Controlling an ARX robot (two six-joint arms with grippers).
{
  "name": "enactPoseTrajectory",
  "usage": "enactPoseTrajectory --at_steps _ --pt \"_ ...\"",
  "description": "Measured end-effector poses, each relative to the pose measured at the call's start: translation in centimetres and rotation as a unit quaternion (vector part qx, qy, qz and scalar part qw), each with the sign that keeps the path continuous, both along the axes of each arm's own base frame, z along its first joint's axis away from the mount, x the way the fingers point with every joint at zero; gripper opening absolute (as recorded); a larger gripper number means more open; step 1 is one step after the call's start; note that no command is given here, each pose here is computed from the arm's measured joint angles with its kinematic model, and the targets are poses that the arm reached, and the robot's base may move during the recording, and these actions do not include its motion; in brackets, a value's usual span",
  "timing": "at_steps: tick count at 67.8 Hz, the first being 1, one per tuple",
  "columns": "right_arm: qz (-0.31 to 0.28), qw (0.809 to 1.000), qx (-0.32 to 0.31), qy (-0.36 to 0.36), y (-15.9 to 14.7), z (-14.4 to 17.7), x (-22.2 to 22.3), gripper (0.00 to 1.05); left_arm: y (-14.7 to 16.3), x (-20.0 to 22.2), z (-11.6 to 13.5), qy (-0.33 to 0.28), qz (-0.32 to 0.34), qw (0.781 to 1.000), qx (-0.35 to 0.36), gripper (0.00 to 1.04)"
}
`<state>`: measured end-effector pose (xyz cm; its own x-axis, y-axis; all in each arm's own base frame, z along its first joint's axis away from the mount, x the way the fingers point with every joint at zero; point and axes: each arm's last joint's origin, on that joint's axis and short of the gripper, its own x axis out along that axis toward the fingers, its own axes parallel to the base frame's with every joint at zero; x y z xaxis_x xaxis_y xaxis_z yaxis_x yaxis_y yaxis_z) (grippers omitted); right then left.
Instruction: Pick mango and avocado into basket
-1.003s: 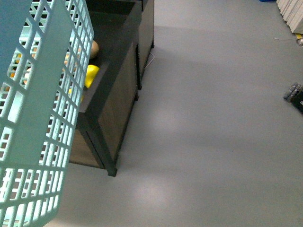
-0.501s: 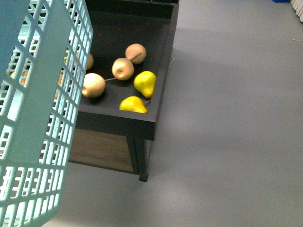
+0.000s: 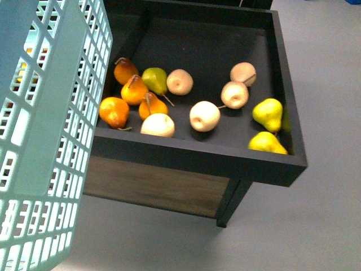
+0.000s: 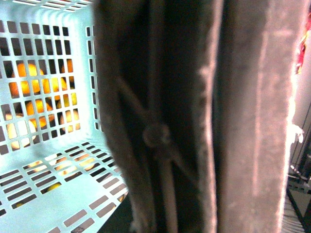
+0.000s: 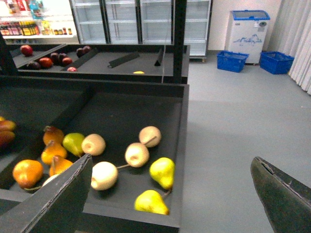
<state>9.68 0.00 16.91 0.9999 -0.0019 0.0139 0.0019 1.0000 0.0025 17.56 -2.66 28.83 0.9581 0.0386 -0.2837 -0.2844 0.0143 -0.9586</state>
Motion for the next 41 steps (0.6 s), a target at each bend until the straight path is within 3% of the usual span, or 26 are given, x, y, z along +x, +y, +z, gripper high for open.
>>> enactPoseTrajectory --at_steps 41 --pt "0.0 1.0 0.0 0.0 0.0 0.0 0.0 0.96 0.01 0.0 -0.01 0.0 0.001 1.0 0.0 0.14"
